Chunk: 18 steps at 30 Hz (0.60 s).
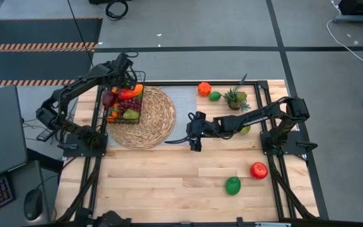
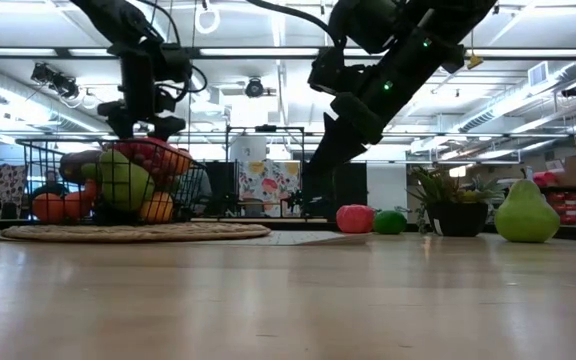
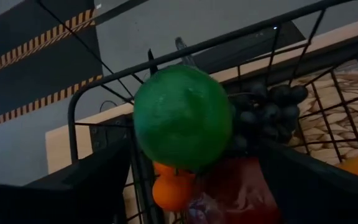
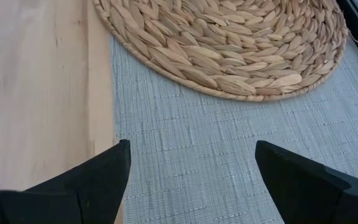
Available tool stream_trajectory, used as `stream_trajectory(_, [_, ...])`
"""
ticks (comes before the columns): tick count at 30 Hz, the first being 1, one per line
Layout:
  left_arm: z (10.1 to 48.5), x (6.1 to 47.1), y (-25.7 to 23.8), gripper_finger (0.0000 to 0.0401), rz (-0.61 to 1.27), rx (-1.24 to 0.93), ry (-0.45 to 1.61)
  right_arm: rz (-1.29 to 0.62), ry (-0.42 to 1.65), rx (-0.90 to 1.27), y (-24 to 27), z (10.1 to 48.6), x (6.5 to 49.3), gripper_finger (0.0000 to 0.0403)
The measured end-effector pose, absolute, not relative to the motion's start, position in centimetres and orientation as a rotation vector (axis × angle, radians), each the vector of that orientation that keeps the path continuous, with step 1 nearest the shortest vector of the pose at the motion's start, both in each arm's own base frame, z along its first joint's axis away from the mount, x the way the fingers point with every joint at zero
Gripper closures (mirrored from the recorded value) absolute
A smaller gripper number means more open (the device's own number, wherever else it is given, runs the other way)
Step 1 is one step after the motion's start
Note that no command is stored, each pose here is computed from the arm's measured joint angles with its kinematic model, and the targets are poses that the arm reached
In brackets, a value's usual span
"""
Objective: Build produce basket
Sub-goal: Put the middle green lime into the wire basket, then put the green pear into the wire basket
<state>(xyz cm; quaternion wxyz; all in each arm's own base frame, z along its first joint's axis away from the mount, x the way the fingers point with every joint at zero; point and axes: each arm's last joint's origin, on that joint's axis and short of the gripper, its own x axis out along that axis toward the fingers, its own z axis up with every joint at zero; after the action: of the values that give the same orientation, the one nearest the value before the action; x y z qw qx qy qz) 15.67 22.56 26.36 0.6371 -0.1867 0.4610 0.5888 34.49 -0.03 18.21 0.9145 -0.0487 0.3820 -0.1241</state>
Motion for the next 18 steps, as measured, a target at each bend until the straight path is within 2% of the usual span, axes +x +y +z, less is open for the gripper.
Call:
stream_trajectory(8, [26.4,16.8,21.6,0.0044,1.307,-0.408,1.048,-0.261,0.802,-0.105,0.0,18.1,34.4,0.0054])
stream_trajectory(18, [28.9,21.6,17.2,0.0044,1.158,-0.326,0.948,-0.323,0.828,-0.127,-0.4,17.9,34.1,0.0054])
